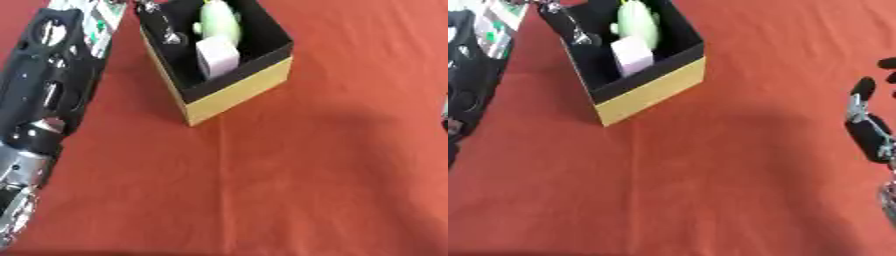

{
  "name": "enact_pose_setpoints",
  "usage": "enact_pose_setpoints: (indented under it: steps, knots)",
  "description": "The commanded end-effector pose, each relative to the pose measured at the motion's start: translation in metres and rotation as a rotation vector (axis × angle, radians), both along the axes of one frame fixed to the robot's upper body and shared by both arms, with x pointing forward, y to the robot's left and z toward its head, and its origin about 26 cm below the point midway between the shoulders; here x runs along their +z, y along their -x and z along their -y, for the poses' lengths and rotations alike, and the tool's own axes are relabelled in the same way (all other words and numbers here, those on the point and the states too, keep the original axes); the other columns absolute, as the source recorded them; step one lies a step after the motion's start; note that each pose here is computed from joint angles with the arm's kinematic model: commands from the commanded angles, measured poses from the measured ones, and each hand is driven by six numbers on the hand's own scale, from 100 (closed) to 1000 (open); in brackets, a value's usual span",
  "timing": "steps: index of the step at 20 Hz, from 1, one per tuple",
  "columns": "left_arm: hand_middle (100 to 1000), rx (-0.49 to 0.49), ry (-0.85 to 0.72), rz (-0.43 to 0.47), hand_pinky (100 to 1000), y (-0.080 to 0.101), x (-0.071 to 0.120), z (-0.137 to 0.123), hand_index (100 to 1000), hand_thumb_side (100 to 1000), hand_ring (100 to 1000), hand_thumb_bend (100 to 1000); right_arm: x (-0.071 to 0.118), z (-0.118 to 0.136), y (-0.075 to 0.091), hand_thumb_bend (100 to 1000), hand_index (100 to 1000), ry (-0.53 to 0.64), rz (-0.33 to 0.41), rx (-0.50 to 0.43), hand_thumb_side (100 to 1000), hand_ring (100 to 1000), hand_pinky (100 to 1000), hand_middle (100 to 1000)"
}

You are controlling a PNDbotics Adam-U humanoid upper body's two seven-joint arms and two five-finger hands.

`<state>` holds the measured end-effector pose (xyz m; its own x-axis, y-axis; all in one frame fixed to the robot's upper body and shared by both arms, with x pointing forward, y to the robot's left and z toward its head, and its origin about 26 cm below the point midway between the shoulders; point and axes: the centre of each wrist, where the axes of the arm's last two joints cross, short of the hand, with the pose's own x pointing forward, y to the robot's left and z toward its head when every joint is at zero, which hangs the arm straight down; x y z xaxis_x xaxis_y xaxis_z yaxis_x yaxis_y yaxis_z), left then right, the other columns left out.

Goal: Pick up objects on the table and place them in the box.

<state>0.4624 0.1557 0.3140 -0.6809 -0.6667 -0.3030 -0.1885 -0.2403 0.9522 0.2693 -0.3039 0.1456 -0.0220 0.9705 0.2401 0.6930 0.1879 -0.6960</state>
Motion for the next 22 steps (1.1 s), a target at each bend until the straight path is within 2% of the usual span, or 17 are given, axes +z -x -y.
enact_pose_setpoints:
  steps: [1, 3, 5, 10, 14, 15, 19, 22]
  knots:
    - [898, -0.051, 0.111, 0.074, 774, 0.011, 0.020, 0.003, 922, 680, 874, 100, 0.008, 0.003, 0.001, 100, 693, 0.018, 0.022, -0.004, 133, 451, 470, 493]
    - [877, -0.090, 0.172, 0.116, 739, 0.019, 0.026, 0.003, 921, 596, 843, 100, 0.008, 0.004, 0.001, 100, 693, 0.020, 0.023, -0.005, 133, 451, 470, 494]
    - [866, -0.129, 0.227, 0.157, 718, 0.028, 0.031, 0.001, 921, 552, 826, 100, 0.008, 0.004, 0.001, 100, 694, 0.020, 0.024, -0.006, 131, 451, 469, 494]
    - [845, -0.204, 0.355, 0.254, 691, 0.050, 0.036, -0.014, 919, 550, 803, 100, 0.010, 0.005, 0.001, 100, 694, 0.018, 0.038, -0.005, 127, 452, 468, 495]
    - [845, -0.250, 0.436, 0.305, 691, 0.069, 0.037, -0.013, 919, 550, 803, 100, 0.010, 0.006, 0.001, 100, 694, 0.018, 0.041, -0.004, 127, 452, 468, 495]
    - [798, -0.260, 0.457, 0.316, 631, 0.074, 0.037, -0.013, 905, 567, 757, 100, 0.011, 0.006, 0.001, 100, 700, 0.019, 0.043, -0.003, 149, 460, 465, 503]
    - [786, -0.212, 0.585, 0.367, 619, 0.089, 0.035, -0.046, 897, 572, 748, 100, 0.023, 0.007, -0.004, 100, 703, 0.003, 0.132, 0.023, 162, 467, 474, 508]
    - [780, -0.196, 0.662, 0.420, 617, 0.103, 0.031, -0.074, 893, 578, 745, 100, 0.027, 0.008, -0.006, 100, 705, -0.003, 0.170, 0.040, 165, 473, 488, 513]
